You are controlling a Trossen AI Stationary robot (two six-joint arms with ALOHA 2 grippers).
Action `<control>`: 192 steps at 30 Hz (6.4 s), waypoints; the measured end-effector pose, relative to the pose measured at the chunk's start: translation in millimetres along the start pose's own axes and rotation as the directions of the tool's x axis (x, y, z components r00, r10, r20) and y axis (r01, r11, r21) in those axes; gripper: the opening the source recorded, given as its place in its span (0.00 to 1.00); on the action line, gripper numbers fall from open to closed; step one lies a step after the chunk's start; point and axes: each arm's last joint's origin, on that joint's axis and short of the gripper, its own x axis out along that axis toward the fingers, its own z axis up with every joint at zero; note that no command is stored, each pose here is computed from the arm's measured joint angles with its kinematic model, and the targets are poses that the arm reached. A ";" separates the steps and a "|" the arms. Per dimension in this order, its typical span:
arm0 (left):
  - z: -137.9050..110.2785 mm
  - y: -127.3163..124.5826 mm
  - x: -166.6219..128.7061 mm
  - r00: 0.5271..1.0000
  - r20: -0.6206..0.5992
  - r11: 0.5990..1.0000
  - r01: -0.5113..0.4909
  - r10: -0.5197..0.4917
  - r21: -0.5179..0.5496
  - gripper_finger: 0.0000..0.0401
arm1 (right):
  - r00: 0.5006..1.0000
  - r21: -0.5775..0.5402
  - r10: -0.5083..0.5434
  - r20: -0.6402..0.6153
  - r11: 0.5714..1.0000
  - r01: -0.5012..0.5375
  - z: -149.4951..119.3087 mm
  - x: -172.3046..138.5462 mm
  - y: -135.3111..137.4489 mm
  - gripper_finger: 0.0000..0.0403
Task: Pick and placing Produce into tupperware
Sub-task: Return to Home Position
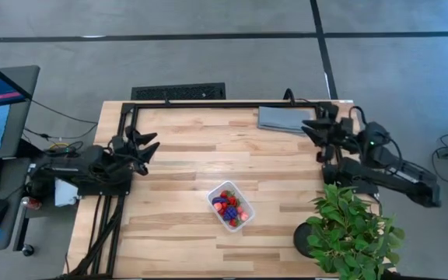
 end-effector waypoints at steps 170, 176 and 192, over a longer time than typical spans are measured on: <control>-37.6 -7.9 -12.5 0.857 -0.279 0.855 0.488 -0.432 0.175 0.46 | 0.844 0.017 0.157 -0.513 0.985 -0.174 -112.5 -42.9 43.8 0.30; -37.4 -7.9 -12.4 0.860 -0.274 0.852 0.488 -0.431 0.190 0.46 | 0.844 0.014 0.155 -0.513 0.985 -0.173 -112.5 -42.9 43.7 0.30; -42.5 -5.8 -13.0 0.868 -0.321 0.857 0.459 -0.377 0.235 0.46 | 0.844 0.017 0.156 -0.513 0.985 -0.172 -112.5 -42.9 43.7 0.30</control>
